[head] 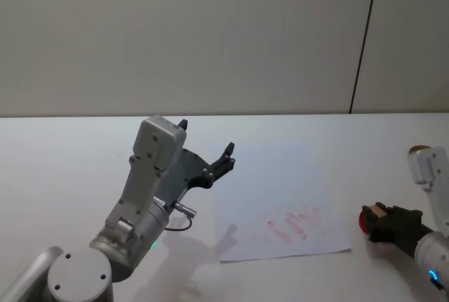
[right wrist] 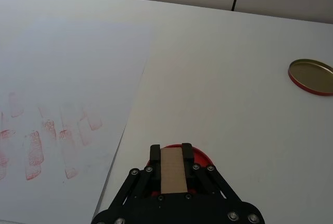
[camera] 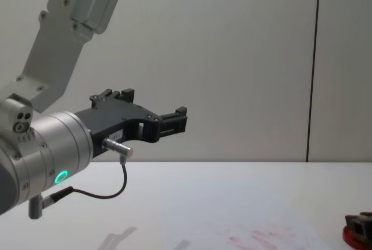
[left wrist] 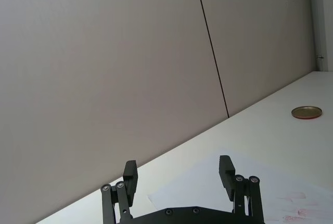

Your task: Use the one hand to pick up the stamp and affix it onto the A4 paper.

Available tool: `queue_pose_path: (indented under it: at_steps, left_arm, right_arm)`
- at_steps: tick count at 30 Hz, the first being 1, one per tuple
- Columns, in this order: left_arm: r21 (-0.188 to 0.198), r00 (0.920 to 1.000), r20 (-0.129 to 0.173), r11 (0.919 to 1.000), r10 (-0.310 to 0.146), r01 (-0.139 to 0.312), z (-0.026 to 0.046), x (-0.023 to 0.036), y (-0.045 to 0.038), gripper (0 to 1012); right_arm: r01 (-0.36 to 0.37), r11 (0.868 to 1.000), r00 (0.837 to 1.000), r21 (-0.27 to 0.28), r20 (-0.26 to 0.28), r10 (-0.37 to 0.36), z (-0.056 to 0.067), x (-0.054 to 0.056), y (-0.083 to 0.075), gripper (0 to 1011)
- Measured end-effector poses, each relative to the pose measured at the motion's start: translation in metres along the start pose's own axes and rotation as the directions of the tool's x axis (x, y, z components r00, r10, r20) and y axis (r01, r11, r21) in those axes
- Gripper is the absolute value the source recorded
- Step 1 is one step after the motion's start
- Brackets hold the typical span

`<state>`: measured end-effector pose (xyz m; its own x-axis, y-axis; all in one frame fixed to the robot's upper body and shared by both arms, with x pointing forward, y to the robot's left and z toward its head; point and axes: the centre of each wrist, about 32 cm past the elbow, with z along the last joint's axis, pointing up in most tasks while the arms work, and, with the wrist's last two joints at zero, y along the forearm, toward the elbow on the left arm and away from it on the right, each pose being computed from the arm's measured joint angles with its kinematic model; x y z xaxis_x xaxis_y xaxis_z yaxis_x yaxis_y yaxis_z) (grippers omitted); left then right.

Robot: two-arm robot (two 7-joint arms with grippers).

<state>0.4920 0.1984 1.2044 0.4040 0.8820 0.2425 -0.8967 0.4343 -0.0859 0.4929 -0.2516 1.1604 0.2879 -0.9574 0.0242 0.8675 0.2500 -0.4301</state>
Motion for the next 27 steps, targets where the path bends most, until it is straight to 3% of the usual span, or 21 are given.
queue_pose_path:
  at_steps: [9,15,27]
  left_arm:
    - [0.000,1.0000,0.000,1.0000,0.000,0.000,0.0000,0.0000,0.0000,993]
    - [0.000,1.0000,0.000,1.0000,0.000,0.000,0.0000,0.0000,0.0000,993]
    - [0.000,1.0000,0.000,1.0000,0.000,0.000,0.0000,0.0000,0.0000,993]
  right_arm:
    - [0.005,1.000,1.000,0.022,0.005,-0.005,0.000,0.001,0.001,219]
    - [0.010,0.998,0.999,0.059,0.034,-0.012,0.007,0.000,-0.002,220]
    - [-0.032,0.980,0.993,0.198,0.119,0.009,0.041,-0.008,-0.014,219]
